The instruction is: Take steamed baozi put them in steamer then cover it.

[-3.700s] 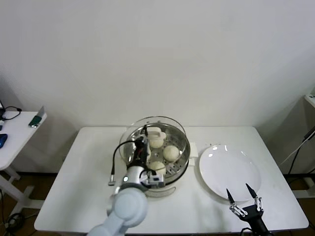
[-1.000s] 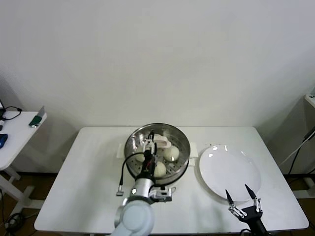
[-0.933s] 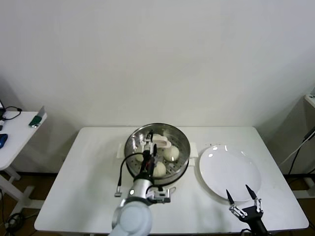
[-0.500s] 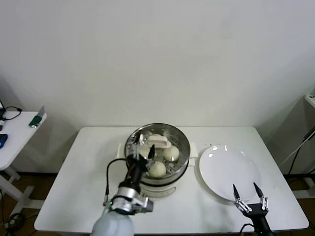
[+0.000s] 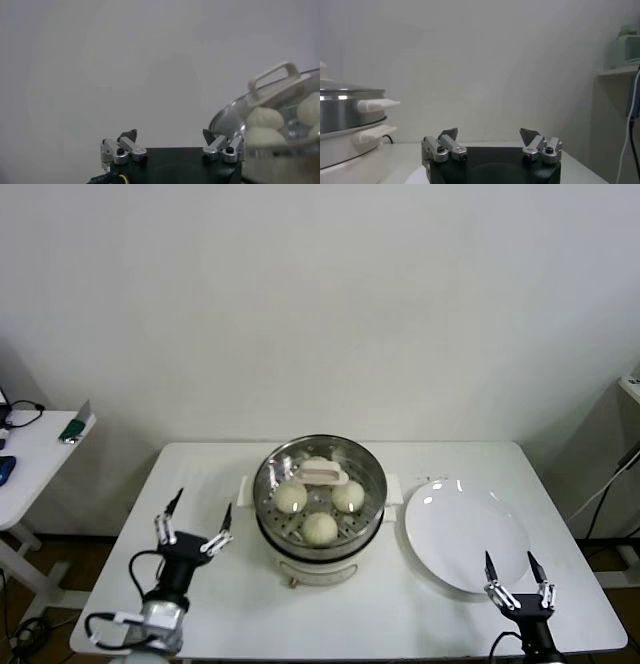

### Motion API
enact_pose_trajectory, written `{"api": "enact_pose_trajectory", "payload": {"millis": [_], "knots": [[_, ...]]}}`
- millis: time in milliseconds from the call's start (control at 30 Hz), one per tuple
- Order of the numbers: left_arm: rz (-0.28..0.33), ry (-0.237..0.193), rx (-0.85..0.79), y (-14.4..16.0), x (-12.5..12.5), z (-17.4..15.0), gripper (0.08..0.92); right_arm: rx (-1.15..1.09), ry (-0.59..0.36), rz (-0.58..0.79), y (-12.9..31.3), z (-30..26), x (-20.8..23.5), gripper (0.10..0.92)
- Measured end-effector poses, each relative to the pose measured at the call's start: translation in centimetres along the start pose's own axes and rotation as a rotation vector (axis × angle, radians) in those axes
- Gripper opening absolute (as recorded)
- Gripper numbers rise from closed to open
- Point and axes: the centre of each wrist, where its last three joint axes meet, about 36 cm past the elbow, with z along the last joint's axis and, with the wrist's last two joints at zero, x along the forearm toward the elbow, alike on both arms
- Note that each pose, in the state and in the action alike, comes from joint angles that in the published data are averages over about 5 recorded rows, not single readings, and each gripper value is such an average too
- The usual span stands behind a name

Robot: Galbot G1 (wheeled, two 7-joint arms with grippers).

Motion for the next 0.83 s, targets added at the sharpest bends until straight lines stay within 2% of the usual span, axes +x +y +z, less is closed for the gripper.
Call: {"api": "enact_pose_trajectory", "payload": {"millis": [167,400,833], "knots": [[-0.001,0.04,0.127,0.2,1.8,4.0,0.823,-0.019,0.012,0.003,0.2,0.2,0.1,0.823],[-0.008,0.082,0.23,-0.9,4.2,8.8,0.823,-0.041,0.032,0.008,0.4,0.6,0.1,0.823],[-0.012,0.086,0.318,-2.3,5.8,11.2,0.823,-0.059,0.05,0.003,0.8,0.8,0.4,0.823]]}}
